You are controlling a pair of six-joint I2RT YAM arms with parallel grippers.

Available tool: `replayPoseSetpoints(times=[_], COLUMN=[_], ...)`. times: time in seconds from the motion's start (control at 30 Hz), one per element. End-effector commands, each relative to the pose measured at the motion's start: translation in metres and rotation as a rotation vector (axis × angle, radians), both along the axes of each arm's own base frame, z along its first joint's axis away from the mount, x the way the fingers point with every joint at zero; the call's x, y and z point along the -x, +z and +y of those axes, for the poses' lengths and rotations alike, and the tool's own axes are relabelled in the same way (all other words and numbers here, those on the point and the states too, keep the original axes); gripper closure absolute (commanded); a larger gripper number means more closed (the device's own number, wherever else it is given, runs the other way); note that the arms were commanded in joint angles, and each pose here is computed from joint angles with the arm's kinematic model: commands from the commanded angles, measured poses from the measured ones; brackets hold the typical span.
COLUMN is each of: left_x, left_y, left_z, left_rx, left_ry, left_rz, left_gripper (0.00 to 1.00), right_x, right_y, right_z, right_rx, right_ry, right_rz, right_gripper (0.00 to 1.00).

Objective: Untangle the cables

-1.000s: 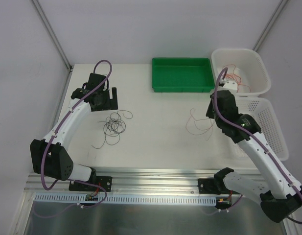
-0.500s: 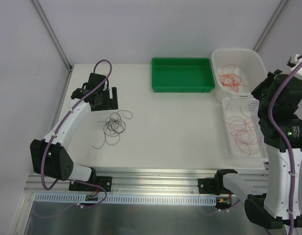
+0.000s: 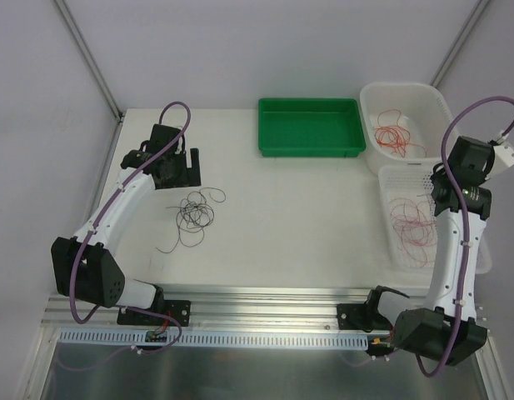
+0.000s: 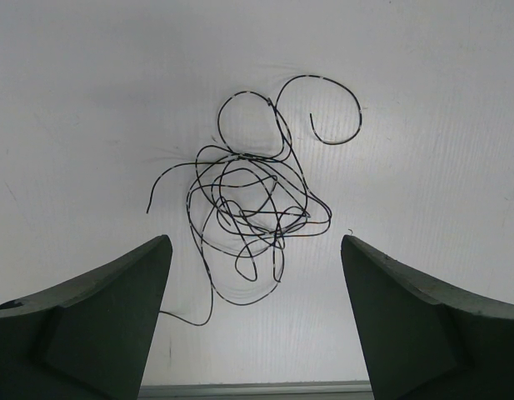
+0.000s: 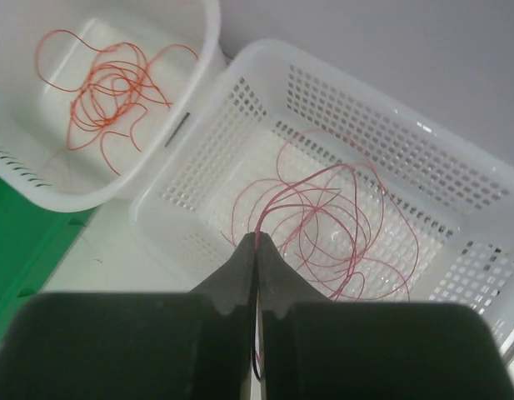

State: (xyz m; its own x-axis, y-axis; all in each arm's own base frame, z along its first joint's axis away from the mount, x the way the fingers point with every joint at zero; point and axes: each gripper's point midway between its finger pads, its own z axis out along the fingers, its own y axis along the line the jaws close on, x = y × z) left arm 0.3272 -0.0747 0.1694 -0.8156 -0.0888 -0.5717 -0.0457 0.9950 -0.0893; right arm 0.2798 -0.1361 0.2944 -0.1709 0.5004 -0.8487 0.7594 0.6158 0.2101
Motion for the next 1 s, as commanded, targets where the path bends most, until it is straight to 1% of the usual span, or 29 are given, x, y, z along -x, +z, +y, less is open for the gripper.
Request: replayPoseSetpoints(times=[0.0, 0.03, 0.1, 0.13, 0.17, 0.2, 0.23, 0.27, 0.37, 0.4, 0.53, 0.57, 0.63, 0.67, 0.73, 0.83, 0.97], left_x=[0.000, 0.000, 0.000, 0.000, -0.001, 0.000, -0.001, -0.001, -0.001, -0.001, -0.002, -0.002, -0.002, -0.002, -0.003, -0.002, 0.002], left_y=[0.008, 0.009, 0.008, 0.008, 0.009, 0.007, 0.007, 0.006, 0.003, 0.000, -0.011, -0.014, -0.024, -0.027, -0.038, -0.053, -0.072], left_z=[0.001, 0.001, 0.001, 0.001, 0.001, 0.001, 0.000, -0.001, -0.001, -0.001, -0.006, -0.006, -0.008, -0.011, -0.014, -0.019, -0.026], left_rx=[-0.013, -0.012, -0.012, -0.013, -0.012, -0.011, -0.010, -0.009, -0.010, -0.010, 0.002, 0.001, 0.002, 0.013, 0.018, 0.031, 0.053], left_ry=[-0.003, -0.002, -0.002, -0.005, -0.002, -0.005, -0.007, -0.010, -0.011, -0.012, -0.026, -0.029, -0.031, -0.040, -0.043, -0.052, -0.063], left_rz=[-0.030, -0.032, -0.032, -0.030, -0.033, -0.028, -0.028, -0.025, -0.014, -0.004, 0.035, 0.046, 0.081, 0.093, 0.127, 0.183, 0.259], left_gripper=[0.16, 0.16, 0.16, 0.16, 0.16, 0.16, 0.16, 0.17, 0.16, 0.16, 0.16, 0.16, 0.15, 0.15, 0.14, 0.14, 0.18], right_x=[-0.016, -0.015, -0.015, -0.016, -0.016, -0.016, -0.016, -0.015, -0.014, -0.015, -0.017, -0.017, -0.016, -0.015, -0.011, -0.002, 0.006], right_y=[-0.010, -0.018, -0.029, -0.034, -0.037, -0.039, -0.040, -0.041, -0.043, -0.044, -0.052, -0.049, -0.060, -0.057, -0.069, -0.075, -0.087], right_z=[-0.007, -0.008, -0.007, -0.005, -0.003, 0.000, 0.001, 0.006, 0.018, 0.026, 0.067, 0.087, 0.123, 0.134, 0.160, 0.210, 0.249], right_rx=[-0.113, -0.130, -0.153, -0.167, -0.173, -0.184, -0.185, -0.195, -0.196, -0.203, -0.188, -0.178, -0.159, -0.143, -0.132, -0.135, -0.145], right_ry=[-0.065, -0.072, -0.073, -0.062, -0.055, -0.040, -0.029, -0.008, 0.067, 0.102, 0.292, 0.367, 0.518, 0.566, 0.685, 0.884, 1.021], right_rz=[-0.105, -0.089, -0.053, -0.040, -0.033, -0.028, -0.024, -0.018, 0.010, 0.015, 0.052, 0.044, 0.071, 0.052, 0.066, 0.053, 0.066], right_gripper=[0.98, 0.88, 0.72, 0.51, 0.39, 0.30, 0.19, 0.13, 0.09, 0.04, 0.00, 0.00, 0.00, 0.00, 0.01, 0.01, 0.00])
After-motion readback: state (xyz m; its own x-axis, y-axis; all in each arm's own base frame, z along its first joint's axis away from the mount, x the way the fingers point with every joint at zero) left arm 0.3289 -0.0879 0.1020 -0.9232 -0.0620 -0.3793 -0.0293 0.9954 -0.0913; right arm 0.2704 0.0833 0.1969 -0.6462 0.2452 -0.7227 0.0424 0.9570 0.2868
